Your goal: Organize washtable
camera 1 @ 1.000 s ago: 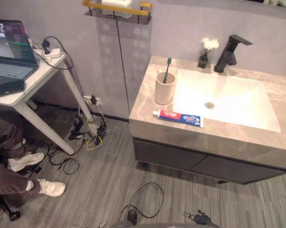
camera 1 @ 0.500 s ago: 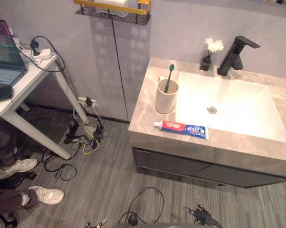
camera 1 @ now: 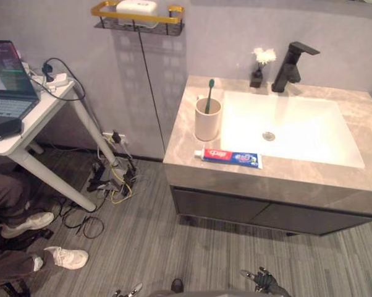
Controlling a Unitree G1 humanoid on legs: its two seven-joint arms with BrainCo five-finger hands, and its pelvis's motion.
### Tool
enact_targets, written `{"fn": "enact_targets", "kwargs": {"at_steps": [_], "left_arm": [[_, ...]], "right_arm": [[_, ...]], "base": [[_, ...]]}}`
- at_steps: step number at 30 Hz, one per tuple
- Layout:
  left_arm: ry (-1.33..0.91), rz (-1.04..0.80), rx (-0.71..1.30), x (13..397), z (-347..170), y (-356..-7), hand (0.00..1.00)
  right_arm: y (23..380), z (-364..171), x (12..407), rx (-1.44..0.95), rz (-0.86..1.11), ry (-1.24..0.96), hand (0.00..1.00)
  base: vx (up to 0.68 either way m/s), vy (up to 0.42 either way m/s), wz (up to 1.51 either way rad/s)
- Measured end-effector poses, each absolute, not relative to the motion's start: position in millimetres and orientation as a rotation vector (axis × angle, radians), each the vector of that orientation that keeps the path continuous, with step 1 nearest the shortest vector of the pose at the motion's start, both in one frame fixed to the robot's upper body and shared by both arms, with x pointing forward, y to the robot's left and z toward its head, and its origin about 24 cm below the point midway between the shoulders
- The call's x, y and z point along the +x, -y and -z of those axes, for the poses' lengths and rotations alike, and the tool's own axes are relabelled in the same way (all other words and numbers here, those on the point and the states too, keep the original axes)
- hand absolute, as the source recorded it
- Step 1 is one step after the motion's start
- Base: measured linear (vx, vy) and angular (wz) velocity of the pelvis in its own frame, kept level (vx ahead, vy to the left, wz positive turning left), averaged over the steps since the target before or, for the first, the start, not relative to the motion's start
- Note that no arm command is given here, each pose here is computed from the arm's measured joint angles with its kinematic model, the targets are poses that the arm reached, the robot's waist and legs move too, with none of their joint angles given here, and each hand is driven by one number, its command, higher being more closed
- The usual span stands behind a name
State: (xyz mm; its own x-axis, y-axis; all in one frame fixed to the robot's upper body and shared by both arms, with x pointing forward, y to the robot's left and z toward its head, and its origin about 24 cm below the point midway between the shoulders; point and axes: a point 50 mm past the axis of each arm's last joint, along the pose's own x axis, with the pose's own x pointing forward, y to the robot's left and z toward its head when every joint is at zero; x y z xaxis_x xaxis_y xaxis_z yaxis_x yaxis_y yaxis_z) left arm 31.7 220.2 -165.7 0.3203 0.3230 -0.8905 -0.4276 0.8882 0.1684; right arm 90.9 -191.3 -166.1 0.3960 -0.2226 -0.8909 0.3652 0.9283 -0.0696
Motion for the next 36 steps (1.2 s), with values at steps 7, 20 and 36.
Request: {"fn": "enact_targets", "kwargs": {"at_steps": [7, 20, 36], "left_arm": [[-1.065, -0.547, -0.13, 47.1, 160.6, -221.1, 0.0], [0.069, -1.065, 0.094, 126.6, -45.0, -324.4, 0.0], [0.824, -0.602, 0.448, 161.3, -208.6, -258.3, 0.0]], "right_arm": [[189.8, 163.6, 102.7, 0.103, 0.32, -1.082, 0.0], [169.0, 160.5, 106.2, 0.043, 0.223, -1.041, 0.0], [158.6, 161.6, 95.6, 0.092, 0.152, -1.05, 0.0]], "base": [[-0.13, -0.062, -0.01], [-0.01, -0.02, 0.11], [-0.02, 0.001, -0.1]]}}
